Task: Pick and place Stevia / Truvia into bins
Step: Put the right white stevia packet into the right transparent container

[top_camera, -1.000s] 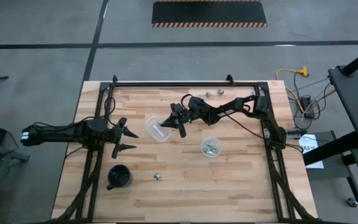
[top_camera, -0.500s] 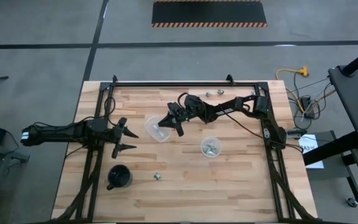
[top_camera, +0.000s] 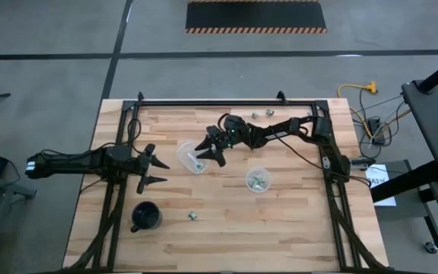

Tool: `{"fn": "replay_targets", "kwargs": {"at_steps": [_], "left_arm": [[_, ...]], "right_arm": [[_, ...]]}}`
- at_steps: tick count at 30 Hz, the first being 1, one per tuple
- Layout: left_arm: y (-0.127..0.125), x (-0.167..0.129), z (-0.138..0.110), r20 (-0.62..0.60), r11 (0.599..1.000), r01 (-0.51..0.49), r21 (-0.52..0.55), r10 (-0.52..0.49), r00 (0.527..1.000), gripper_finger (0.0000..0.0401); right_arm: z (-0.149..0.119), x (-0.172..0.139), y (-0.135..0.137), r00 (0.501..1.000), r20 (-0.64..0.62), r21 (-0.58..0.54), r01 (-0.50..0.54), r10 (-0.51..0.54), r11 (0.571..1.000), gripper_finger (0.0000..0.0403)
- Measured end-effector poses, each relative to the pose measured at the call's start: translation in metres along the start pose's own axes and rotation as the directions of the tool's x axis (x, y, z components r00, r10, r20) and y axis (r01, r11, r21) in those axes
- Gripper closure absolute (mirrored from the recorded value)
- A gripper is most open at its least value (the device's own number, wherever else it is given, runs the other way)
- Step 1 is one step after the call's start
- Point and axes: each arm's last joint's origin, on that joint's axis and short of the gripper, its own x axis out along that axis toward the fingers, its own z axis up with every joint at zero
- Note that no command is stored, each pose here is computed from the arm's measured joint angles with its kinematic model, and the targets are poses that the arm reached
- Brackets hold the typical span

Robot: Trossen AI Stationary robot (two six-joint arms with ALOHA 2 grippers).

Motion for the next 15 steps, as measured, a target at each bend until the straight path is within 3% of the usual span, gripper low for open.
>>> {"fn": "replay_targets", "kwargs": {"at_steps": [9,12,15], "left_arm": [[0.000,0.000,0.000,0.000,1.000,0.000,0.000,0.000,1.000,0.0192],[0.000,0.000,0.000,0.001,1.000,0.000,0.000,0.000,1.000,0.0192],[0.000,0.000,0.000,0.001,1.000,0.000,0.000,0.000,1.000,0.0192]], "right_arm": [[0.020,-0.033,0.004,0.978,-0.186,0.053,0.105,-0.094,0.993,0.0188],[0.025,-0.046,0.012,0.949,-0.270,0.032,0.179,-0.164,0.983,0.0188],[0.030,-0.060,0.021,0.889,-0.351,-0.045,0.299,-0.295,0.953,0.0189]]}}
